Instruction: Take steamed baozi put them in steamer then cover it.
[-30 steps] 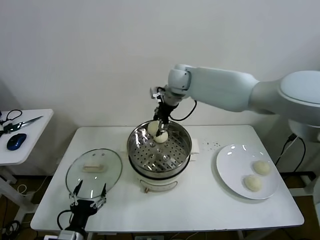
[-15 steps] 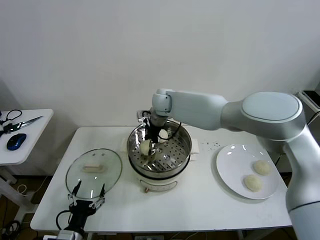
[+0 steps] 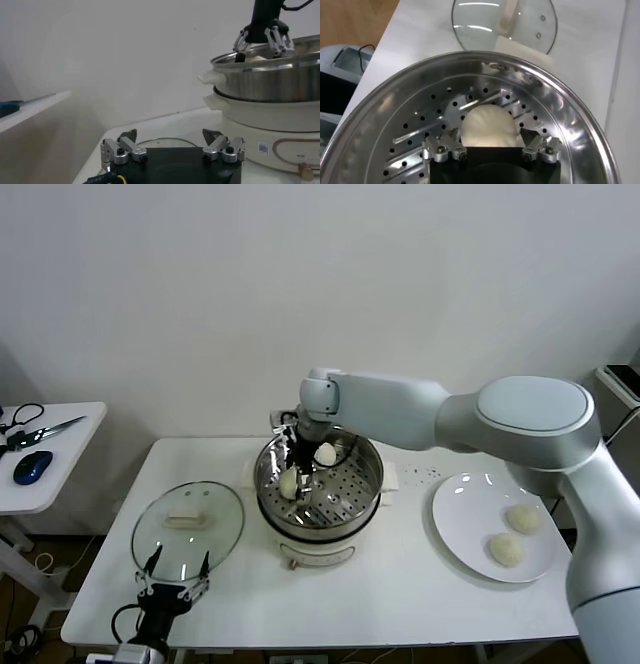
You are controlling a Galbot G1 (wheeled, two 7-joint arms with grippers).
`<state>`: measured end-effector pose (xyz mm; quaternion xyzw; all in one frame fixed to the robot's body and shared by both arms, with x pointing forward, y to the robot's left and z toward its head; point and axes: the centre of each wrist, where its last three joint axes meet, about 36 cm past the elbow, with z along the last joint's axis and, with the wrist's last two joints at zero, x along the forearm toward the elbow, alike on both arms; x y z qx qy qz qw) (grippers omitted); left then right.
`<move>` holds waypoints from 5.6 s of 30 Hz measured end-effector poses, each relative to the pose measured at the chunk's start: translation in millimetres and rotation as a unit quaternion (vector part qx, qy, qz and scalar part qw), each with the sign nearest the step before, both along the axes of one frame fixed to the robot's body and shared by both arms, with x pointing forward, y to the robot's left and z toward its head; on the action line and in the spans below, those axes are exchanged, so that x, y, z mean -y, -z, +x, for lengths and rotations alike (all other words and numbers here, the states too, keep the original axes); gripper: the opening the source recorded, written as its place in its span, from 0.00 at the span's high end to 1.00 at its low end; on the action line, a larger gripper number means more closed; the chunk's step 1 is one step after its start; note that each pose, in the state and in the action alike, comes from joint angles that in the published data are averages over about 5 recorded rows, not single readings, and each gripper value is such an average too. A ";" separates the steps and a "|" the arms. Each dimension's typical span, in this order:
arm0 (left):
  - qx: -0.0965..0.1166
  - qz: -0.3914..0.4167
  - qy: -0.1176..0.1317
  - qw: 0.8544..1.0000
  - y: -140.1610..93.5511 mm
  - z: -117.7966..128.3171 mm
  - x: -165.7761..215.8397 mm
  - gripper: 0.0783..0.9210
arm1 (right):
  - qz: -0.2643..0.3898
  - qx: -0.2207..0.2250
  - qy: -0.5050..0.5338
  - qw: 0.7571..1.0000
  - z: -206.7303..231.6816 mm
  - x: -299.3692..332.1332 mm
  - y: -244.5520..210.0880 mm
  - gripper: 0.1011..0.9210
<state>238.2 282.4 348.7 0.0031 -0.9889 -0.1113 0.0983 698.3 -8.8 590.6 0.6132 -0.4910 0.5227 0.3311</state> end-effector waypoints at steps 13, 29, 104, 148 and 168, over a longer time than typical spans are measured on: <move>-0.001 0.005 0.003 1.000 -2.4 -0.8 1.7 0.12 | -0.006 0.022 0.019 1.000 -4.9 122.6 -81.2 0.12; -0.009 0.011 0.002 1.000 -2.6 -5.5 6.9 0.12 | -0.037 0.011 0.101 0.994 -67.3 336.9 -24.8 0.12; -0.032 0.008 -0.010 0.999 12.4 -15.7 10.1 0.12 | -0.122 0.151 -0.326 0.925 -20.5 194.8 -110.5 0.32; -0.036 -0.006 -0.028 0.999 15.1 -24.0 3.0 0.12 | -0.117 0.104 -0.584 0.797 -76.9 -4.8 -15.6 0.12; -0.025 -0.001 -0.024 0.999 5.3 -18.0 2.6 0.12 | -0.095 0.161 -0.237 0.953 -13.8 161.6 -91.5 0.12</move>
